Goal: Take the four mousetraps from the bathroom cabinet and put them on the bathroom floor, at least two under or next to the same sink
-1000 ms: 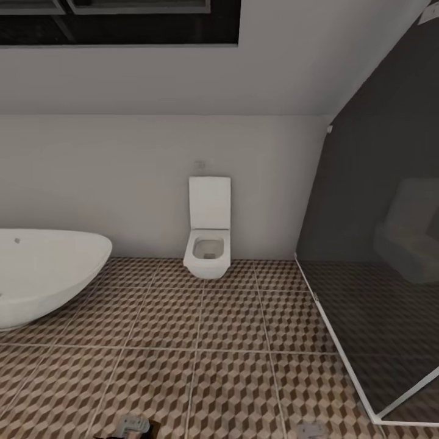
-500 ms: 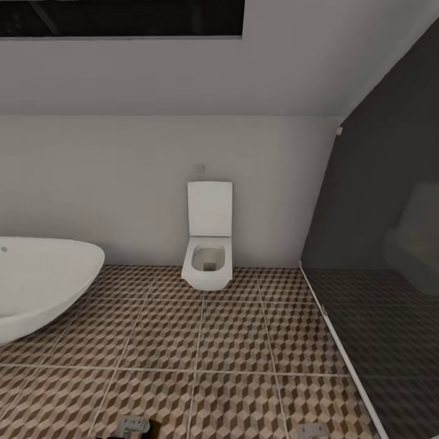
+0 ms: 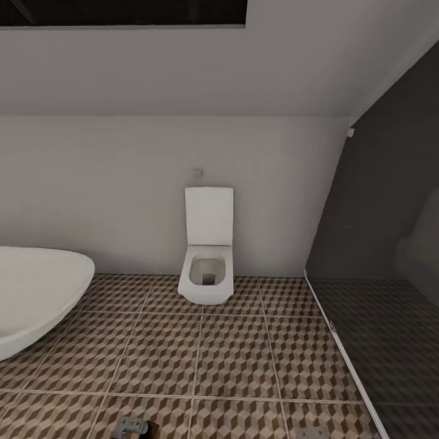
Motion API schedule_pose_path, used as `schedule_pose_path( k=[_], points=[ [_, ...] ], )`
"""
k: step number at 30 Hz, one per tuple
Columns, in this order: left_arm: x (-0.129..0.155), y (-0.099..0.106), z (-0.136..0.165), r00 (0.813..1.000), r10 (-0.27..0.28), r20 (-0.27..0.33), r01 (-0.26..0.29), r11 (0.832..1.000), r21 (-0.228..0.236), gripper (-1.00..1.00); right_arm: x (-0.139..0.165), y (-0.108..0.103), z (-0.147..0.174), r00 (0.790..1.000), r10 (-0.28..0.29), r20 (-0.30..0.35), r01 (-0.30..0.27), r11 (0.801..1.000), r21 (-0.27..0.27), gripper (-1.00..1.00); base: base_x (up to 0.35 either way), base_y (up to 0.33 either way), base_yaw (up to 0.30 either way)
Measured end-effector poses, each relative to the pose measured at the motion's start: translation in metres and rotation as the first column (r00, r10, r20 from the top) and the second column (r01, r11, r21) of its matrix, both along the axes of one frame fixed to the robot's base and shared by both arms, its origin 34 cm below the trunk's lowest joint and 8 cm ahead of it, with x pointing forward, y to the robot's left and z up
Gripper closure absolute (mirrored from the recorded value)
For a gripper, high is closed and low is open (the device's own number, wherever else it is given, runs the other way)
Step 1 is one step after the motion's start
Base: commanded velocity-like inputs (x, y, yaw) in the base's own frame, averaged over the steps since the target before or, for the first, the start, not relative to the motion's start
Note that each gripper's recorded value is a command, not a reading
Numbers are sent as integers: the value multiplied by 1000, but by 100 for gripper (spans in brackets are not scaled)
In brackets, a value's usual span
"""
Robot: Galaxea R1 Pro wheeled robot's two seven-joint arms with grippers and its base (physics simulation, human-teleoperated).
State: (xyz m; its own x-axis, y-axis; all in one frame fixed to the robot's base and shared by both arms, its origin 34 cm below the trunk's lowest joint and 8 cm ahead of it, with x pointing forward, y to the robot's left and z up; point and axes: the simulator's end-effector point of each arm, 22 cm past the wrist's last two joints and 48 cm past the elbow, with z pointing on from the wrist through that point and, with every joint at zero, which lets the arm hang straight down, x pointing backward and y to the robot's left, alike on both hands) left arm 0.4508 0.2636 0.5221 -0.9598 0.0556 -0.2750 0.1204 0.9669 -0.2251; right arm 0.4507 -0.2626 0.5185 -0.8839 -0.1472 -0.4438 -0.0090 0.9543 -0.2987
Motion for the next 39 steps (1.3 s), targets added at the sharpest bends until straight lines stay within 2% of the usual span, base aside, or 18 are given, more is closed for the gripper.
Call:
schedule_pose_path(
  k=[5, 8, 10, 20, 39],
  points=[
    [-20, 3, -7, 1000, 1, -27, -1, 1000, 6, 100, -10, -6, -3, 1000, -4, -20, 4, 1000, -11, 100, 338, 0, 0],
    [-27, 3, -9, 999, 1, -36, 0, 1000, 6, 100, -23, -27, -7, 999, -13, -47, 11, 999, -42, 100, 338, 0, 12],
    [-32, 3, -10, 999, 0, -43, 1, 1000, 6, 100, -27, -33, -8, 998, -14, -55, 11, 999, -51, 100, 338, 0, 59],
    [-42, 0, -15, 998, -3, -65, 3, 1000, 2, 100, -39, -41, -14, 997, -16, -80, 11, 998, -64, 100, 338, 0, 90],
    [-52, 2, -20, 996, -3, -85, 3, 1000, 4, 100, -42, -40, -17, 996, -5, -92, 0, 998, -62, 100, 338, 0, 30]
  ],
)
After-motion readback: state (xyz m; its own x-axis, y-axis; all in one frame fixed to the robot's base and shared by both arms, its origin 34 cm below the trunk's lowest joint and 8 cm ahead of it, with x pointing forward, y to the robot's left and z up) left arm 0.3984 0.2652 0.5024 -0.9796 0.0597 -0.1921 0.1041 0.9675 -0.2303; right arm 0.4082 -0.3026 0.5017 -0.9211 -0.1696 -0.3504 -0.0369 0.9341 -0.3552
